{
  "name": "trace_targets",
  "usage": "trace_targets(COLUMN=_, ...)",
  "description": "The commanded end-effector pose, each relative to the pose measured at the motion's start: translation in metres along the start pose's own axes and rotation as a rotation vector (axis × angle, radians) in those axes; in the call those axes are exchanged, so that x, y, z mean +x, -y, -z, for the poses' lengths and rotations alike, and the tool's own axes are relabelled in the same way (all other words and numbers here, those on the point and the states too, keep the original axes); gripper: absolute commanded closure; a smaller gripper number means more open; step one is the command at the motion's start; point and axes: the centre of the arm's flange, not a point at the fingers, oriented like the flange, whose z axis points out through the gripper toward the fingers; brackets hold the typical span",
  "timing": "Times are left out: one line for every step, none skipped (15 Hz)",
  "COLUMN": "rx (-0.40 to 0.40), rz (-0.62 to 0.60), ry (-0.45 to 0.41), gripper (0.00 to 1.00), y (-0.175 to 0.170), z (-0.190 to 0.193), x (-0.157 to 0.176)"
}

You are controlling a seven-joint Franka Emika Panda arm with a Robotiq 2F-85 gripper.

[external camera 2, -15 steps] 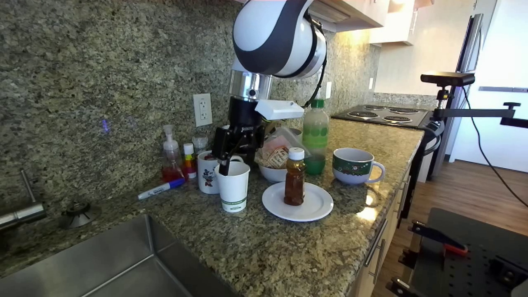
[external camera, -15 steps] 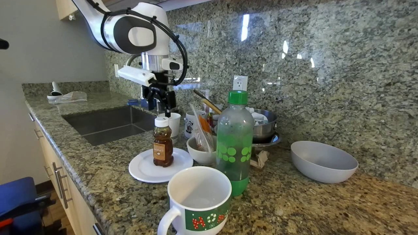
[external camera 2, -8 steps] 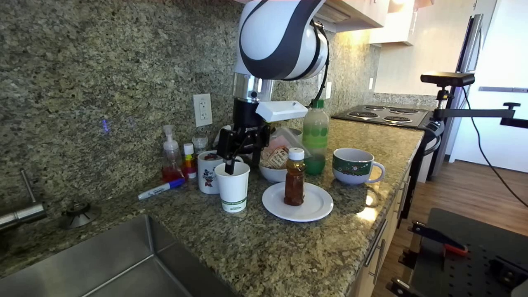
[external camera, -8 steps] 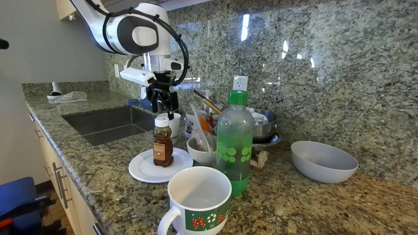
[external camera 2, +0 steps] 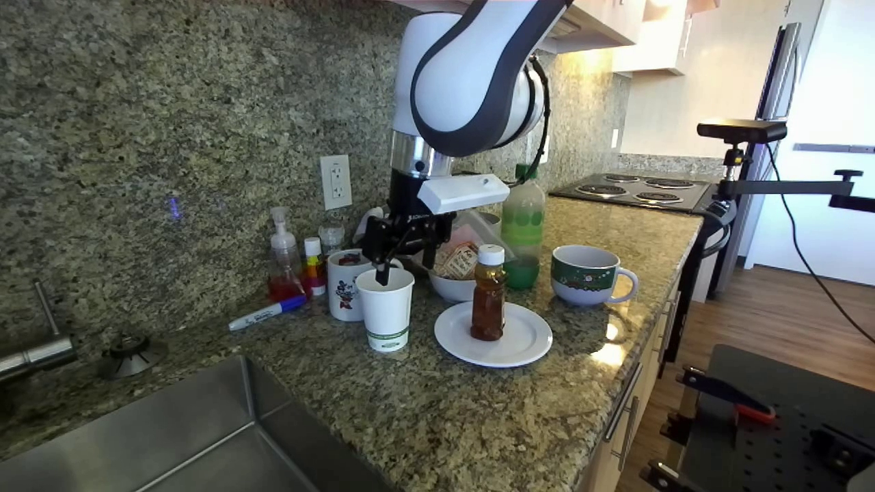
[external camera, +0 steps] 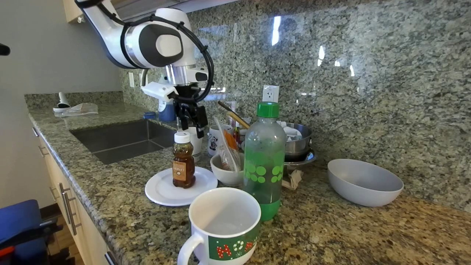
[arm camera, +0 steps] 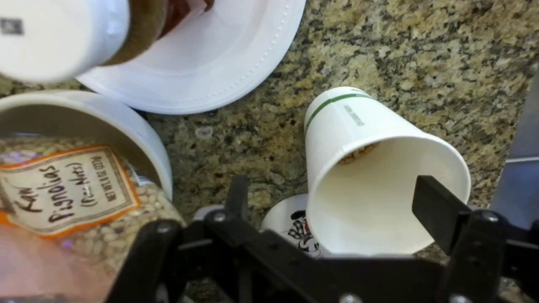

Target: Pour the contents in the cup into the mug cup

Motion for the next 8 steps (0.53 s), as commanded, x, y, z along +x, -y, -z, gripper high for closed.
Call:
trace_targets(rx=-0.031, rz=-0.065, ry=-0.035, gripper=0.00, y=0.006, z=-0.014, x=0.005)
trace_targets(rx=-0.035, rz=-0.077, ry=-0.035, gripper=0.00, y=0.007, z=-0.018, x=0.006)
trace_targets(rx=-0.039, rz=-0.087, ry=-0.034, gripper=0.00, y=0.008, z=-0.022, x=0.007)
trace_targets(rx=-0.044, rz=-0.098, ry=-0.032, gripper=0.00, y=0.009, z=-0.025, x=0.007)
trace_targets(rx=-0.050, rz=-0.106, ry=-0.030, gripper=0.04, y=0.011, z=-0.028, x=0.007)
trace_targets(rx=-0.055, rz=-0.115, ry=-0.029, gripper=0.26, y=0.012, z=-0.029, x=0.007)
trace_targets(rx=-0.058, rz=-0.121, ry=-0.028, gripper=0.28, y=0.014, z=-0.031, x=0.007)
trace_targets(rx=-0.061, rz=-0.125, ry=-0.028, gripper=0.30, y=0.015, z=-0.031, x=0.007)
